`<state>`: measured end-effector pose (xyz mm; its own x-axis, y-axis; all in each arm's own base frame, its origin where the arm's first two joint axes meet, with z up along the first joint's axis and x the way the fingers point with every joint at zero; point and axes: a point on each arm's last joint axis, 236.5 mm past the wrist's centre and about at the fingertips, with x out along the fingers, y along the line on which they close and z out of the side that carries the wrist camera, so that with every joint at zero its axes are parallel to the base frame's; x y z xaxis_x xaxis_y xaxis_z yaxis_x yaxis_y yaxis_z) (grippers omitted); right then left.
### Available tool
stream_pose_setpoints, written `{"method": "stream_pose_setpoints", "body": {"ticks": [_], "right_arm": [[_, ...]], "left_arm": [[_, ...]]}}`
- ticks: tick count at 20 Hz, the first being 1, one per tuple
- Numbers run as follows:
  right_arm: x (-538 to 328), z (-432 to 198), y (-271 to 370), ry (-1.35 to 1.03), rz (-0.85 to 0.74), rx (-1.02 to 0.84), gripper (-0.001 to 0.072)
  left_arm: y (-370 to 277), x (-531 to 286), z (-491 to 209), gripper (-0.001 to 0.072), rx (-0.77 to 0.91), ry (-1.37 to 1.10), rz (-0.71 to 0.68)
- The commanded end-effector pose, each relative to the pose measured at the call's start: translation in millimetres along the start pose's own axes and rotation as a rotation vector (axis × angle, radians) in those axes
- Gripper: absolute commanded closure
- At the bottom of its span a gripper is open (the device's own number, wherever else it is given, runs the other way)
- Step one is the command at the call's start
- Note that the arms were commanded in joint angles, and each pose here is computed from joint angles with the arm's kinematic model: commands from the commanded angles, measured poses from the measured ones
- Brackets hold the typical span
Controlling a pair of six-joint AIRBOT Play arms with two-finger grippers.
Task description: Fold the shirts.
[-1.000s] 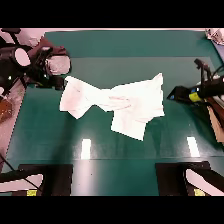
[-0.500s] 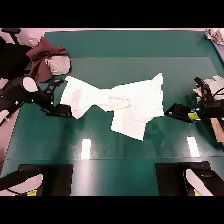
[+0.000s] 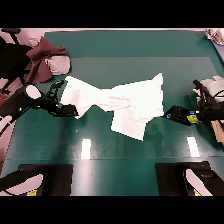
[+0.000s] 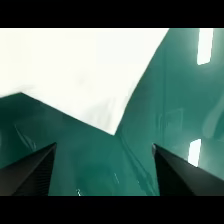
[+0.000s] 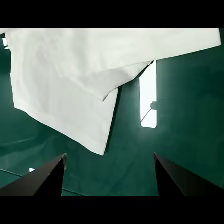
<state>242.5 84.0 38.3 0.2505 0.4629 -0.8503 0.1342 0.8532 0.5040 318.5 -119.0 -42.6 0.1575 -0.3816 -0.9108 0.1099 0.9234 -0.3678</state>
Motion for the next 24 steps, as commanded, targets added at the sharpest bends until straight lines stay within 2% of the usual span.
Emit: {"method": "stream_pose_setpoints", "body": {"ticks": [1, 13, 14, 15, 16, 18, 19, 20, 21, 23, 24], "right_arm": [[0.1, -2.5, 0.6, 0.01, 0.002, 0.0, 0.0088], [2.2, -18.9, 6.4, 0.076, 0.006, -0.026, 0.0089], [4.1, -22.0, 10.6, 0.086, 0.009, -0.044, 0.0089], [6.1, -25.4, 14.8, 0.097, 0.011, -0.056, 0.0089], [8.4, -28.2, 19.4, 0.104, 0.012, -0.07, 0.0089], [12.1, -30.4, 23.8, 0.106, 0.003, -0.094, 0.0089], [13.3, -32.5, 17.8, 0.113, -0.032, -0.099, 0.0089], [13.6, -33.6, 6.7, 0.118, -0.086, -0.104, 0.0089], [15.2, -35.0, -5.3, 0.124, -0.133, -0.105, 0.0089], [27.7, -46.3, -23.0, 0.156, -0.154, -0.061, 0.0089], [39.3, -52.1, -27.3, 0.162, -0.132, -0.034, 0.0089]], "left_arm": [[9.6, 7.9, 3.0, -0.001, -0.005, -0.034, 0.026], [20.9, 27.1, 5.8, -0.0007, -0.054, -0.054, 0.044], [19.8, 33.2, 3.4, 0.0011, -0.049, -0.041, 0.045], [16.1, 39.4, 0.9, 0.0137, -0.042, -0.026, 0.041], [10.1, 45.9, 0.8, 0.0172, -0.029, -0.024, 0.036], [-1.4, 54.3, 5.9, 0.0173, -0.009, -0.049, 0.036], [-5.6, 55.6, 8.8, 0.0235, -0.006, -0.064, 0.036], [-7.7, 56.3, 9.8, 0.0415, 0.002, -0.07, 0.036], [-7.8, 56.3, 10.0, 0.0454, 0.002, -0.071, 0.036], [-8.0, 55.4, 7.0, 0.0672, 0.011, -0.058, 0.037], [-8.9, 54.3, 5.7, 0.0674, 0.014, -0.054, 0.035]]}}
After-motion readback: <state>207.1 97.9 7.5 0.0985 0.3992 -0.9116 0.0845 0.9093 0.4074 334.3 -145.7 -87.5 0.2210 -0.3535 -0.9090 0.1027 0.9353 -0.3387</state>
